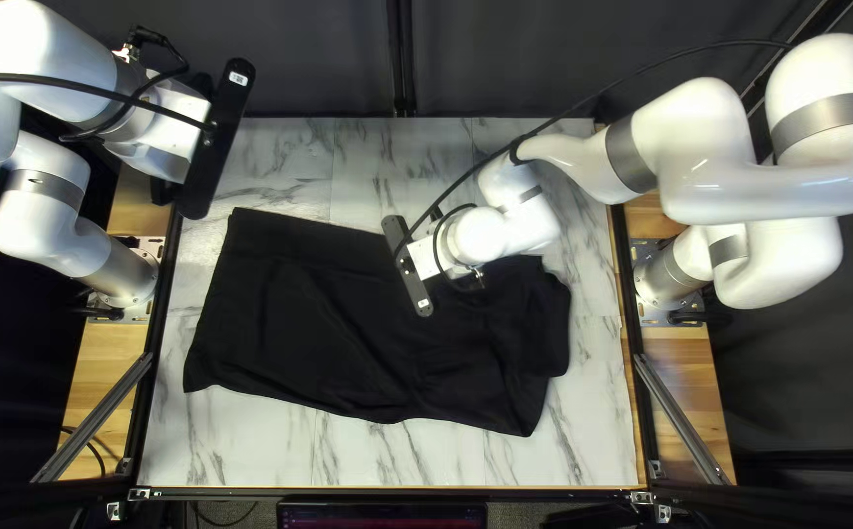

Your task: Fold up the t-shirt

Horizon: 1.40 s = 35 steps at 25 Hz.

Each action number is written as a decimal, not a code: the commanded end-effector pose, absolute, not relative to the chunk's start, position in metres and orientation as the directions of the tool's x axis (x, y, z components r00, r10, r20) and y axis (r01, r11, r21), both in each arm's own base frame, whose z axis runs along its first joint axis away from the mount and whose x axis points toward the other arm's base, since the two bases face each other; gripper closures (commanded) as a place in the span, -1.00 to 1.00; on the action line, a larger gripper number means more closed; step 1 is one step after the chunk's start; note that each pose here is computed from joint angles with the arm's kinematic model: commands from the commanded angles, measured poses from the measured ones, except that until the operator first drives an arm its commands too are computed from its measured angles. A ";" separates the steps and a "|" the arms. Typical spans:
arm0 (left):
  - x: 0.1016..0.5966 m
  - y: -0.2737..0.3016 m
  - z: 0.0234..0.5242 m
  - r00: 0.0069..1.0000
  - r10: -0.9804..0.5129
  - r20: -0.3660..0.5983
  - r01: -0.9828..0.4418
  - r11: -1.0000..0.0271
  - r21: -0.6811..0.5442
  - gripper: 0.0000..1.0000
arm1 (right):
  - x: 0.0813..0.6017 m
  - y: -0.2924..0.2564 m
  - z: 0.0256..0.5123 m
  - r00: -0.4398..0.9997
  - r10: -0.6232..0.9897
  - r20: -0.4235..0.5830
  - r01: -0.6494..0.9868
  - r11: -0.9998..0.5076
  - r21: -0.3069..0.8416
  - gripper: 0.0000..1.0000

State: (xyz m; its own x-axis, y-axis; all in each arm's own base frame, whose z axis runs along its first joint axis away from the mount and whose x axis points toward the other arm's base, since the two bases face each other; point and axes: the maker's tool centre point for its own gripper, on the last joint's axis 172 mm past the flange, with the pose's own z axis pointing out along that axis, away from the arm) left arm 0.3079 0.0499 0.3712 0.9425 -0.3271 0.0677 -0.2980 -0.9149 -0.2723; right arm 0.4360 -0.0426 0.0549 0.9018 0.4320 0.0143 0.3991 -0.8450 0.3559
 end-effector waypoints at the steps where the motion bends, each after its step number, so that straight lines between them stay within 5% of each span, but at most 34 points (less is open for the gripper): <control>1: 0.308 0.050 0.371 0.943 -0.327 0.068 -0.298 -0.915 -0.272 -1.00 | 0.424 -0.017 0.066 0.904 0.426 0.021 0.390 -0.844 0.368 -1.00; 27: 0.308 0.050 0.371 0.943 -0.327 0.068 -0.298 -0.915 -0.272 -1.00 | 0.437 -0.035 0.041 0.885 0.464 0.022 0.425 -0.828 0.365 -1.00; 35: 0.308 0.050 0.371 0.943 -0.327 0.068 -0.298 -0.915 -0.272 -1.00 | 0.415 0.004 0.103 0.895 0.445 0.023 0.399 -0.823 0.404 -1.00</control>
